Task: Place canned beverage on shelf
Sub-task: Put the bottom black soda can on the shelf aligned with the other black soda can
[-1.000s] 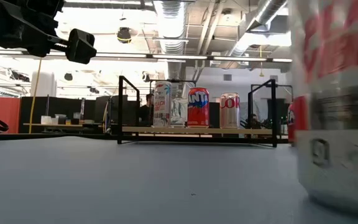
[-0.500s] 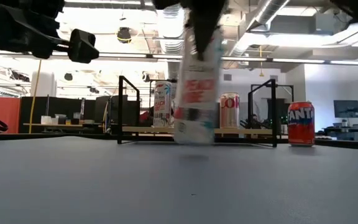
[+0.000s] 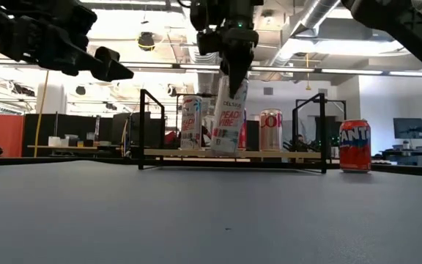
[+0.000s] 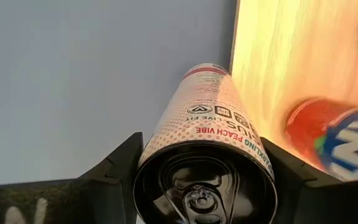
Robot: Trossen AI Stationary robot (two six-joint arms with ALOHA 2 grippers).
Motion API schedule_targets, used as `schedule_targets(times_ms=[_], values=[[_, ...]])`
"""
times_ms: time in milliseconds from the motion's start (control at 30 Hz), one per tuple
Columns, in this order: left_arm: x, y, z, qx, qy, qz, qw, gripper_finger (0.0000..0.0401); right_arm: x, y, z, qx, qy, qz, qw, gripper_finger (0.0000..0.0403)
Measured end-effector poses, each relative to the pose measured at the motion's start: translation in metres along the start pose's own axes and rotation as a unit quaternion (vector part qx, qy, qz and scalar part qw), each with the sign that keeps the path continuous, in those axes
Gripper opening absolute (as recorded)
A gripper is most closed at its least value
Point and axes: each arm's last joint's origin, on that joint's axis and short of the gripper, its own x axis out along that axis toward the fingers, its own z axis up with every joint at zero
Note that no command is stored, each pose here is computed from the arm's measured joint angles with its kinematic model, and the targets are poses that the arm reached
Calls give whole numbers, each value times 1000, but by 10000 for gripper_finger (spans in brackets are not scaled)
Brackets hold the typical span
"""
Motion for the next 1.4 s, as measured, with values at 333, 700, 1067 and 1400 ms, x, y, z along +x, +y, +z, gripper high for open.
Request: schedule_targets(times_ms=[333,700,1067,1400], values=[[-7,16,-3,3,-2,42,999,364,-15,-21,-8,-54,-39,-16,998,230],[-12,27,-4,15,-5,77,997,364,-39,9,-14,-39,-70,74,994,230],[-14,31,-4,26,-11,83,996,364,12,38,-8,-24,23,100,994,230],[-14,30,-4,19,-8,81,996,364,35,41,-12,-7,58,106,993,231]])
